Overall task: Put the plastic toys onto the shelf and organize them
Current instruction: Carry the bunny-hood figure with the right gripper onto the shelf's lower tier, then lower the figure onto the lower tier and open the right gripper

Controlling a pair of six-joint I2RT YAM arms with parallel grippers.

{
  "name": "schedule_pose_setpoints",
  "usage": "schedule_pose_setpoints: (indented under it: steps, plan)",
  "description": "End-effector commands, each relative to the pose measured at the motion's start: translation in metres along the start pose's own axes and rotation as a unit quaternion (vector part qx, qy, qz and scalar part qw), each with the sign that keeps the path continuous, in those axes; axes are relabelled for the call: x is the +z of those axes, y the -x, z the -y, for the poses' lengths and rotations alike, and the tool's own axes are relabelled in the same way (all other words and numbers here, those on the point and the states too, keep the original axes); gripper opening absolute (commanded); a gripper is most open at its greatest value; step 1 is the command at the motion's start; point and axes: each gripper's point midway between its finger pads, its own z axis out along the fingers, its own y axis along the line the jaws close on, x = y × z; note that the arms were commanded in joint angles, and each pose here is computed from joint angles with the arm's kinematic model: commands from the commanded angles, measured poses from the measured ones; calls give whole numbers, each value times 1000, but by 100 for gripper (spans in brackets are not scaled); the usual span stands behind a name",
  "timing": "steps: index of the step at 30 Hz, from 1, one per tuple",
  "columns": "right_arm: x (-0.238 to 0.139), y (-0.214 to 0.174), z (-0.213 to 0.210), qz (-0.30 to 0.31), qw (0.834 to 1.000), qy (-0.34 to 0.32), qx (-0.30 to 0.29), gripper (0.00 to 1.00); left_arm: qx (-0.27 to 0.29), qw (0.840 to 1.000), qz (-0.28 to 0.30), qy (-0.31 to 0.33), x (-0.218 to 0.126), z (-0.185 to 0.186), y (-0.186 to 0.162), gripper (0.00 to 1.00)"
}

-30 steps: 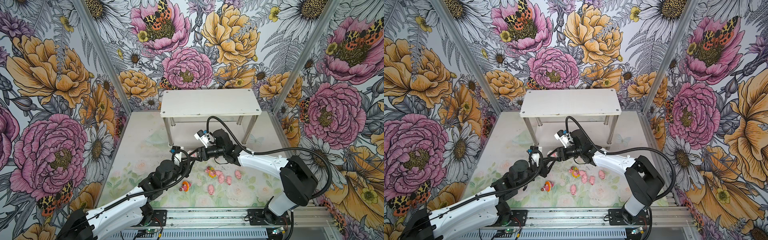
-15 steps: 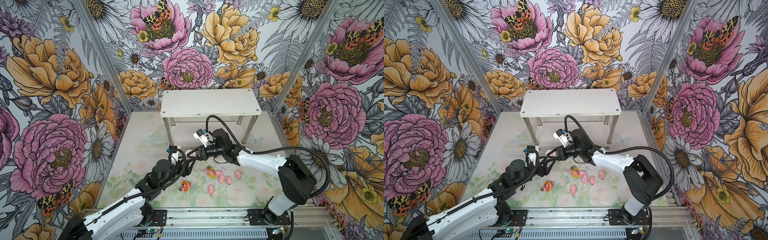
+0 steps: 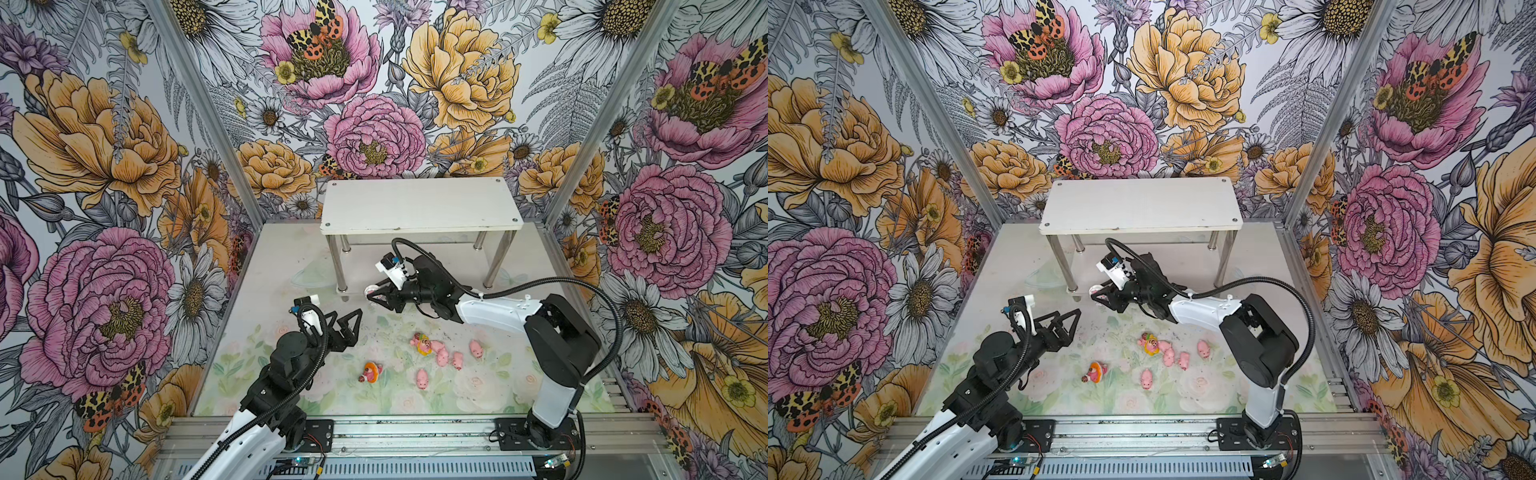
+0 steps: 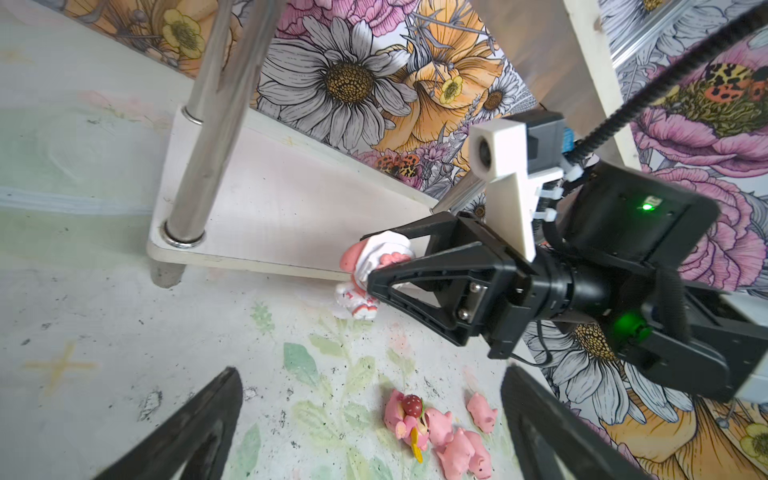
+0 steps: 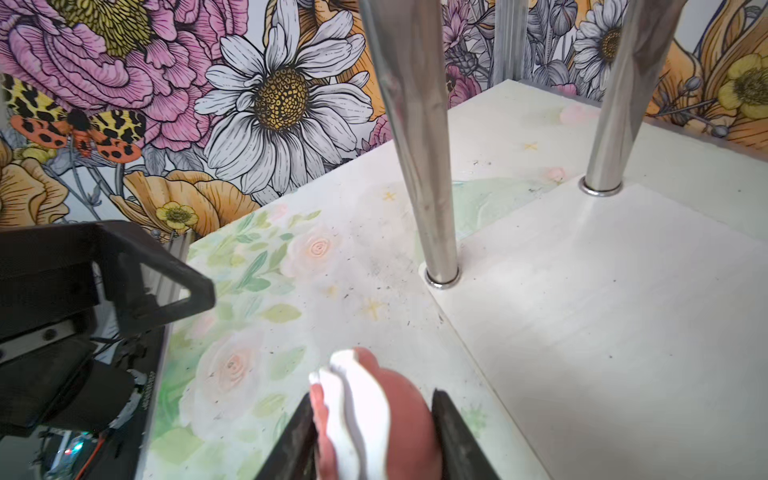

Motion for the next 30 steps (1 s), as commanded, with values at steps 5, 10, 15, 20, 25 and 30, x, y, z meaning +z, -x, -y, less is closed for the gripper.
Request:
schedule_pose_setpoints:
  steps: [5, 10, 15, 20, 25, 30]
  plan:
    - [37, 30, 31, 41, 995, -16, -92, 0, -28, 998, -10, 58, -11, -31, -12, 99]
    - [48, 23, 54, 32, 994, -28, -99, 0, -36, 997, -7, 66, -11, -36, -12, 99]
    - [54, 12, 70, 29, 995, -37, -90, 0, -38, 997, -7, 74, -11, -41, -13, 99]
    - [60, 8, 79, 33, 996, -37, -71, 6, -41, 996, -7, 76, -11, -43, -13, 99]
    - [61, 9, 81, 36, 997, -40, -63, 36, -39, 996, -7, 79, -11, -45, -13, 99]
    - [61, 9, 80, 33, 997, -37, -63, 53, -41, 996, -5, 78, -10, -46, -13, 99]
